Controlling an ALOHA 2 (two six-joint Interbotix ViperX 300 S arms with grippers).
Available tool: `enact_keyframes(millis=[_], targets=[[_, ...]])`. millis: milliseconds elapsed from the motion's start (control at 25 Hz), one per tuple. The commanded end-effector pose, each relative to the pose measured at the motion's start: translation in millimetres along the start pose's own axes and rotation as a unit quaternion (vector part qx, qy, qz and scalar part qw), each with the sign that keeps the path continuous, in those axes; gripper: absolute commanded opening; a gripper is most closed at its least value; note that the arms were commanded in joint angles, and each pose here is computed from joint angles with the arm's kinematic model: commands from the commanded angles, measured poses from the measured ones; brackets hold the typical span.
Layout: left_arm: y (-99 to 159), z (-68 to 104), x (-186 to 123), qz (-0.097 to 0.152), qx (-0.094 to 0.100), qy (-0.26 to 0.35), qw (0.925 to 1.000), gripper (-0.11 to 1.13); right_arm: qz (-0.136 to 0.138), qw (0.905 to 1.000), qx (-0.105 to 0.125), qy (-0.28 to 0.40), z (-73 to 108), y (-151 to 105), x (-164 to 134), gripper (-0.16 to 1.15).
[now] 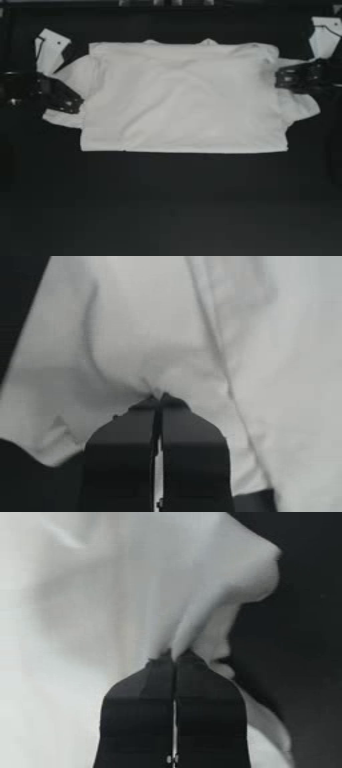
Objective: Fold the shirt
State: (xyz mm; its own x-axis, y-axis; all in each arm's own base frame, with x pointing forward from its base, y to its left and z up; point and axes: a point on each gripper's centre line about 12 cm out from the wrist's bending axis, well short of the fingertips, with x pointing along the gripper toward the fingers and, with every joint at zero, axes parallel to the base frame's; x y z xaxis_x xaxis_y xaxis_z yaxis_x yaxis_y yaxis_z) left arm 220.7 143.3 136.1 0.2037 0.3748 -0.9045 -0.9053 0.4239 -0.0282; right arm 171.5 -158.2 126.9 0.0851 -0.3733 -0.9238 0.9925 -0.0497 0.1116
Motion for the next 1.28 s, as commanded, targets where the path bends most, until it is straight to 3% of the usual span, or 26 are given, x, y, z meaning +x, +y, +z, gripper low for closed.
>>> enact_keyframes(millis=[40,480,640,760,1040,1280], targets=[[-13,23.1,-24,-0.017,0.010,-0.038,0.9991,0.05,0.051,0.9983,0.004,-0.029,12.6,18,-25,0.08],[-47,57.2,-49,-0.060,0.041,-0.085,0.9937,0.05,0.149,0.9863,-0.027,-0.065,21.3,68,-71,0.08],[-65,70.0,-53,-0.099,0.051,-0.112,0.9875,0.05,0.191,0.9784,-0.033,-0.073,21.3,85,-82,0.08],[-80,77.4,-52,-0.125,0.056,-0.126,0.9825,0.05,0.201,0.9761,-0.038,-0.073,20.9,92,-82,0.08],[-113,83.6,-43,-0.160,0.075,-0.134,0.9750,0.04,0.232,0.9694,-0.047,-0.064,17.4,113,-69,0.08],[-131,82.9,-32,-0.176,0.083,-0.128,0.9724,0.04,0.259,0.9631,-0.051,-0.050,10.9,129,-54,0.08]])
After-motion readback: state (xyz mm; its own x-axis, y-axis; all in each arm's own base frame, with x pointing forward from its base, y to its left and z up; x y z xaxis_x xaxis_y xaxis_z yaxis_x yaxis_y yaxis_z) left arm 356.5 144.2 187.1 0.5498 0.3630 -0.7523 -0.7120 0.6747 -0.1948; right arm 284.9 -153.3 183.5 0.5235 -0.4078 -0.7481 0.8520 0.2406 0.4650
